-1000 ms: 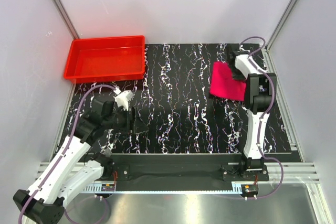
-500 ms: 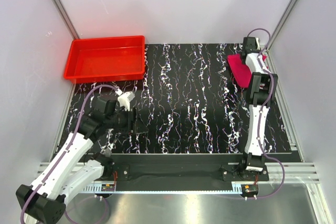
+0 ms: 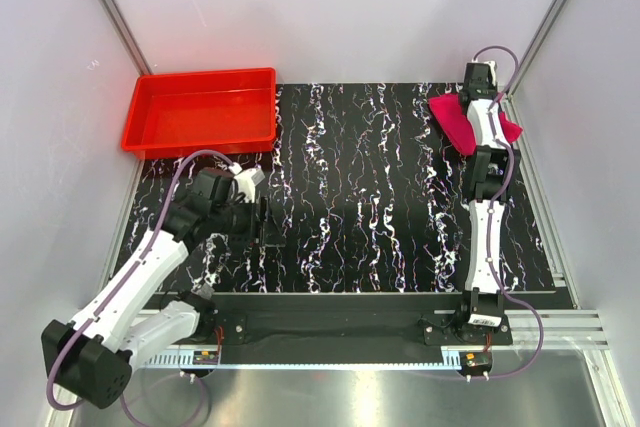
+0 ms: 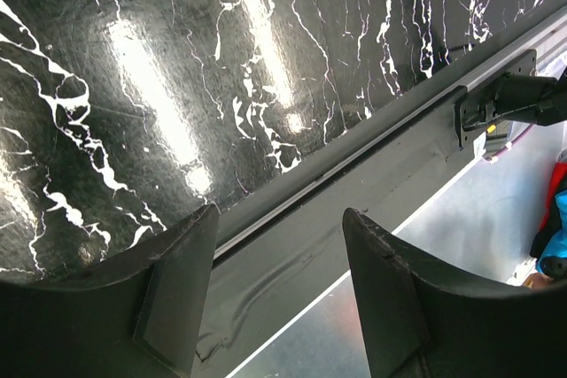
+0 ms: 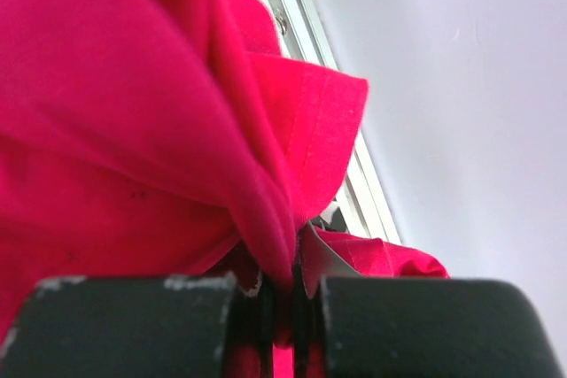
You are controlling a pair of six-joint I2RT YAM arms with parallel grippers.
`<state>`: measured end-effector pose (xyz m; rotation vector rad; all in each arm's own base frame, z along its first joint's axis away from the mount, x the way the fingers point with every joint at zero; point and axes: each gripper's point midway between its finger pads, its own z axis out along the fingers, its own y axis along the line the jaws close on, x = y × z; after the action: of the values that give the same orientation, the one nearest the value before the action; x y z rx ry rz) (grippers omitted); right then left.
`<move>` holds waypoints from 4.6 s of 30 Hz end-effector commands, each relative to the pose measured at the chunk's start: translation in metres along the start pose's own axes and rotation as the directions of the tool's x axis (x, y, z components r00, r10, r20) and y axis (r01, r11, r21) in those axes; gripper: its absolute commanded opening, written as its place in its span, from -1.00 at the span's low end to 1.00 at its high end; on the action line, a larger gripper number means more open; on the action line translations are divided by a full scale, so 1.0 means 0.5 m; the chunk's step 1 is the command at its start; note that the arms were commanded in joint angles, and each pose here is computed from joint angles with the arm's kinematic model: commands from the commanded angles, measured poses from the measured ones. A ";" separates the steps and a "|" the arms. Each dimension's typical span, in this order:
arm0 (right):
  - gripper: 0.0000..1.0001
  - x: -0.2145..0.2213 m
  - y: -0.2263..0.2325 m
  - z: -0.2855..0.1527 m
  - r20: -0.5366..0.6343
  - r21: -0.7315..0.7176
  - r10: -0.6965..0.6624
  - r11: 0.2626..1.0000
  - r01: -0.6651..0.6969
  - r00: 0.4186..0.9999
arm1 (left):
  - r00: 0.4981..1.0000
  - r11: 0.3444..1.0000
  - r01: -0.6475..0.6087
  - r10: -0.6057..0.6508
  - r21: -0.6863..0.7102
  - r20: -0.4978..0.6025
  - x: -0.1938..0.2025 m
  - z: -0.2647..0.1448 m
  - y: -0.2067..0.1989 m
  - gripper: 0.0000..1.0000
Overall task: Fold and stack the t-shirts
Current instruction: Neatly place the folded tshirt to the corner
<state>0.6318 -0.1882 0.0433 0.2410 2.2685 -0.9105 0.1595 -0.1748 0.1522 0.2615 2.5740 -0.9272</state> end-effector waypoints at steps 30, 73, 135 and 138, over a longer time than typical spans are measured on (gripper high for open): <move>-1.00 0.000 0.108 -0.024 -0.283 -0.267 0.601 0.699 -0.663 0.747 | 0.994 0.998 0.053 -0.058 0.046 0.097 -0.043 -0.006 -0.013 0.25; -0.63 -0.130 0.015 -0.169 -0.181 -0.524 0.610 0.604 -0.601 0.771 | 0.978 0.994 0.061 -0.078 0.091 0.192 -0.056 -0.021 -0.023 0.28; 0.09 0.389 0.038 -0.894 -0.673 -0.595 0.410 0.193 -0.780 0.616 | 0.904 0.917 0.181 -0.297 0.355 0.306 -0.057 -0.088 -0.109 0.98; 0.51 0.445 0.010 -0.924 -0.686 -0.582 0.427 0.163 -0.796 0.589 | 0.868 0.878 0.216 -0.373 0.427 0.328 -0.052 -0.086 -0.109 0.98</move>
<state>0.2473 0.1134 0.1370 0.8184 2.3214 0.8787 0.1480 -0.1842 0.1966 -0.1472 2.2309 -1.2936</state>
